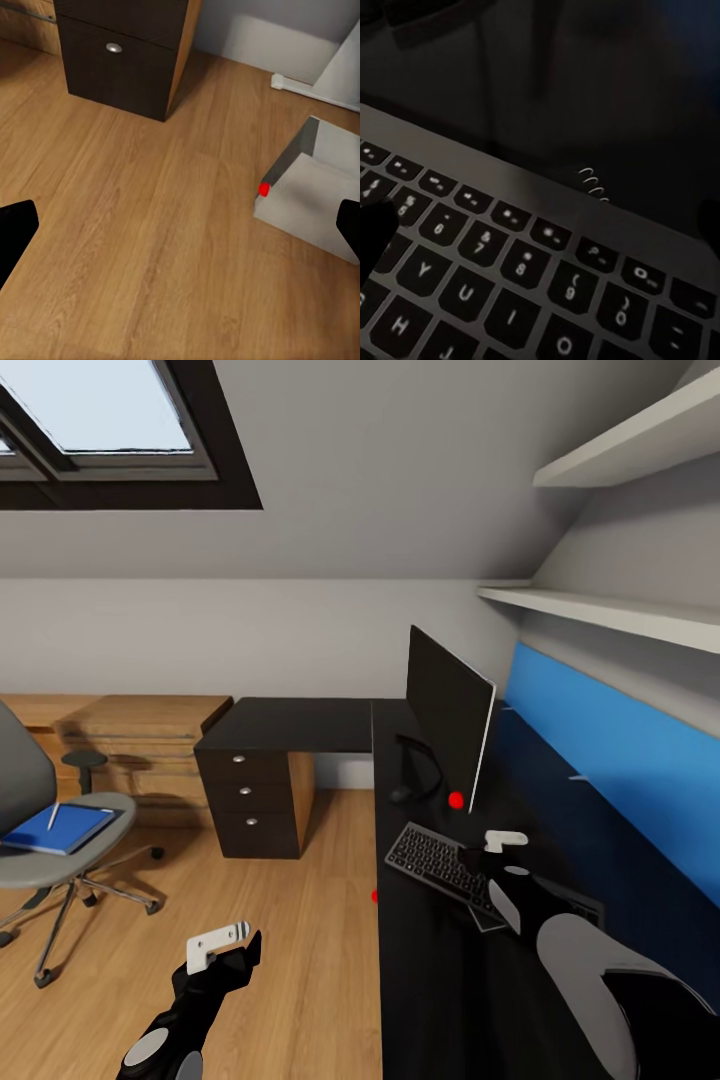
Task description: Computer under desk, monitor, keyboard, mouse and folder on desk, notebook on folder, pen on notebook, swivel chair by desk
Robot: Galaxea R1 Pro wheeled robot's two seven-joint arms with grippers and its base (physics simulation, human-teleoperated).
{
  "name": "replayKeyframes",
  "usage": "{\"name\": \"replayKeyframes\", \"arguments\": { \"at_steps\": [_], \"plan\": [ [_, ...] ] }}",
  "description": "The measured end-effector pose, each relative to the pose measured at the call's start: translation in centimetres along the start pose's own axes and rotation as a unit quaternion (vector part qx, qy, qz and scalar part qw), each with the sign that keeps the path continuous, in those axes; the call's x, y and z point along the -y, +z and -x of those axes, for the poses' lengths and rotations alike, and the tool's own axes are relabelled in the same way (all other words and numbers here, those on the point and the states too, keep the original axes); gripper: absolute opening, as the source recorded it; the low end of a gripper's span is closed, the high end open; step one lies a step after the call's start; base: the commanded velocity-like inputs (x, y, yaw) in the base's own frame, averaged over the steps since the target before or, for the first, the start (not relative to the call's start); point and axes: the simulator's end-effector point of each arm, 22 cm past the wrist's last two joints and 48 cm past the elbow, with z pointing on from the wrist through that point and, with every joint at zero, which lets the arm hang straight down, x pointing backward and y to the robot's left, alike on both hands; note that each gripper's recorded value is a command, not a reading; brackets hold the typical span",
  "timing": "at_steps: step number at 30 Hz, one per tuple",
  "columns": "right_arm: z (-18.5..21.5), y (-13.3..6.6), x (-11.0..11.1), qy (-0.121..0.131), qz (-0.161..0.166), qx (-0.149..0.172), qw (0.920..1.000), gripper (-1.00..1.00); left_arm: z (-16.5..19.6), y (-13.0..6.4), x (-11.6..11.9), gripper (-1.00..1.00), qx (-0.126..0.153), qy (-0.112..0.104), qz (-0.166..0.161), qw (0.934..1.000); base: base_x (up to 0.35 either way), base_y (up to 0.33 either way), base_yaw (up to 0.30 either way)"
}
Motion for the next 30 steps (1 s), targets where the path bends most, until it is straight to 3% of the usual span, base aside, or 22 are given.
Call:
{"name": "replayKeyframes", "arguments": {
  "at_steps": [30],
  "plan": [
    [-3.1,1.8,0.1,0.0,-0.002,-0.001,1.0,1.0,-3.0,1.8,-0.7,1.0,0.0,0.0,0.001,1.0,0.0,0.0,0.0]
  ]
}}
